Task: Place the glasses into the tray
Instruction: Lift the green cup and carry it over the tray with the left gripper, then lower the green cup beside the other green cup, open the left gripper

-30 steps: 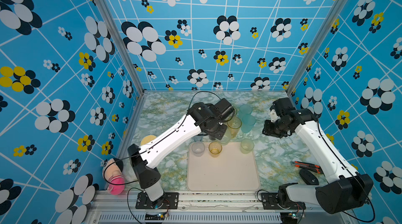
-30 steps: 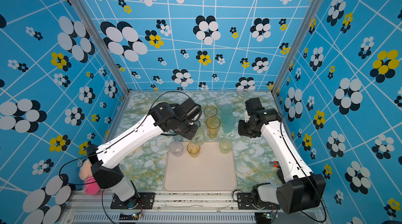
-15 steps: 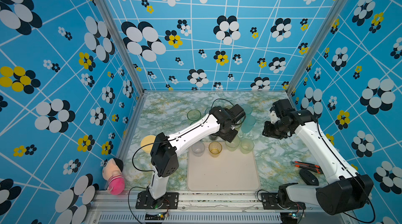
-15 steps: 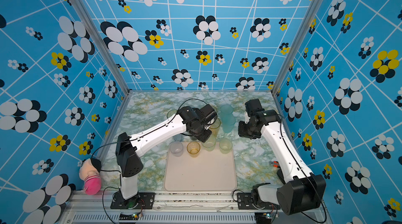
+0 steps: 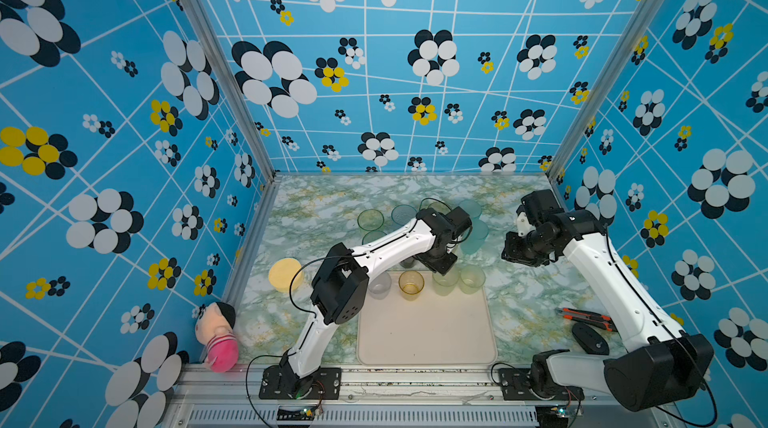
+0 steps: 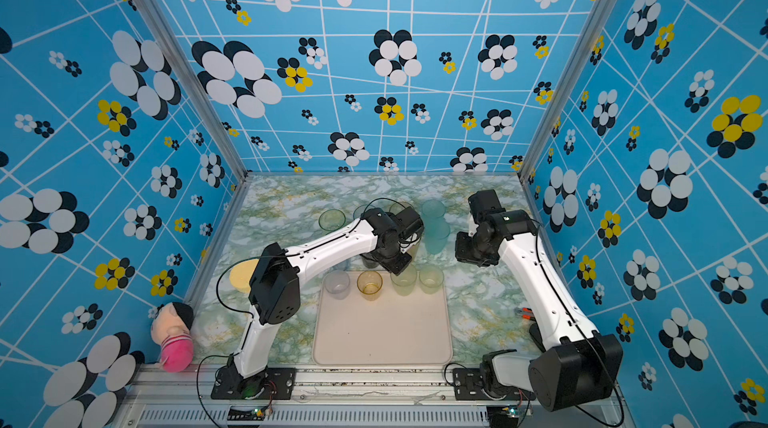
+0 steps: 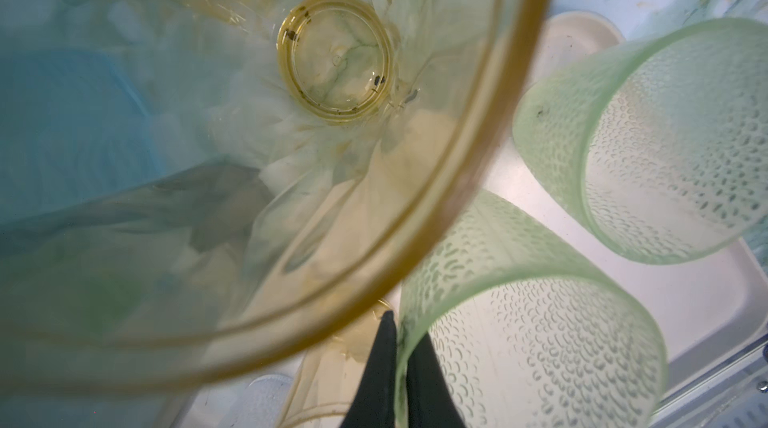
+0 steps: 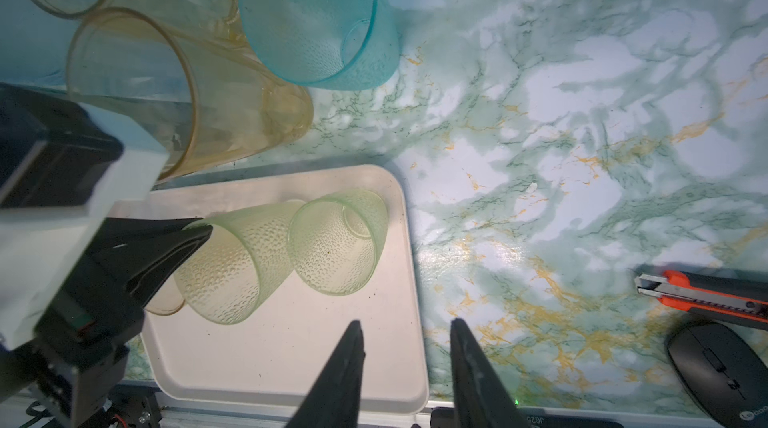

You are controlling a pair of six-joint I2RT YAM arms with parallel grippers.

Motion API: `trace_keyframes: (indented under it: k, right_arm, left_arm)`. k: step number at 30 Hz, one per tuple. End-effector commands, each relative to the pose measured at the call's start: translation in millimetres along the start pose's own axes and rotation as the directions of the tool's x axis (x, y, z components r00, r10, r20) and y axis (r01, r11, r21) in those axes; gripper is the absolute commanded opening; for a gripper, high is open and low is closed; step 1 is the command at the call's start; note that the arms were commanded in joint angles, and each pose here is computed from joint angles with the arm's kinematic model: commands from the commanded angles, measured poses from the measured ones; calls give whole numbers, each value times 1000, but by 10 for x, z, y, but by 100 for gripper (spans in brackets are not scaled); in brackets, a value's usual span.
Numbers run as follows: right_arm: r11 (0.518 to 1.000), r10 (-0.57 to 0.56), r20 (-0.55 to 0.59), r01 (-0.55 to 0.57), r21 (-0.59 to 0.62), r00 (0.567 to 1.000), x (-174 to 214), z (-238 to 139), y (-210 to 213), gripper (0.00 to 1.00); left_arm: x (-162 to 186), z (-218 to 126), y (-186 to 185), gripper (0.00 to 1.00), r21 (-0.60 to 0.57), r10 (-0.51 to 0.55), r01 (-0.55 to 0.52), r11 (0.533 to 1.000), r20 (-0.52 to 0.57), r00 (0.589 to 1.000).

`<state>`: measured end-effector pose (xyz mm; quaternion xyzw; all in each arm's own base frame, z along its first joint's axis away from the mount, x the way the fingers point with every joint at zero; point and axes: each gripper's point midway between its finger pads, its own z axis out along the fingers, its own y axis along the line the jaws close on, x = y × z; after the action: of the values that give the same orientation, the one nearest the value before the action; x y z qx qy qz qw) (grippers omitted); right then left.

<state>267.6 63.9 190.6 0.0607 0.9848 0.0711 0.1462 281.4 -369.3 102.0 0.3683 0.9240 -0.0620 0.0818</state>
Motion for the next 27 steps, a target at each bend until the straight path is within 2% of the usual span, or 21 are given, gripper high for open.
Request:
trace_keyframes:
  k: [1,15,18,23,27]
  right_arm:
    - [1000,25,-9,-25,10,1000,54,5,-46,37]
    - [999,42,-9,-42,7,999,21,38,-27,37]
    - [999,47,-7,-47,1,999,16,46,-17,37]
    - [998,56,-3,-56,-9,998,4,58,0,38]
    - [998,59,4,-59,-9,998,-15,45,2,38]
  left_arm:
    - [-81,-56,11,0,6,22,-22,1000,15,1000]
    - [-32,-1,122,2,-57,50,-51,997,-25,998]
    - [-14,-10,152,7,-73,54,-56,996,-27,998]
    - [-11,-6,130,24,-61,55,-57,997,-22,998]
    - [-17,-25,104,29,-45,49,-50,998,-14,999]
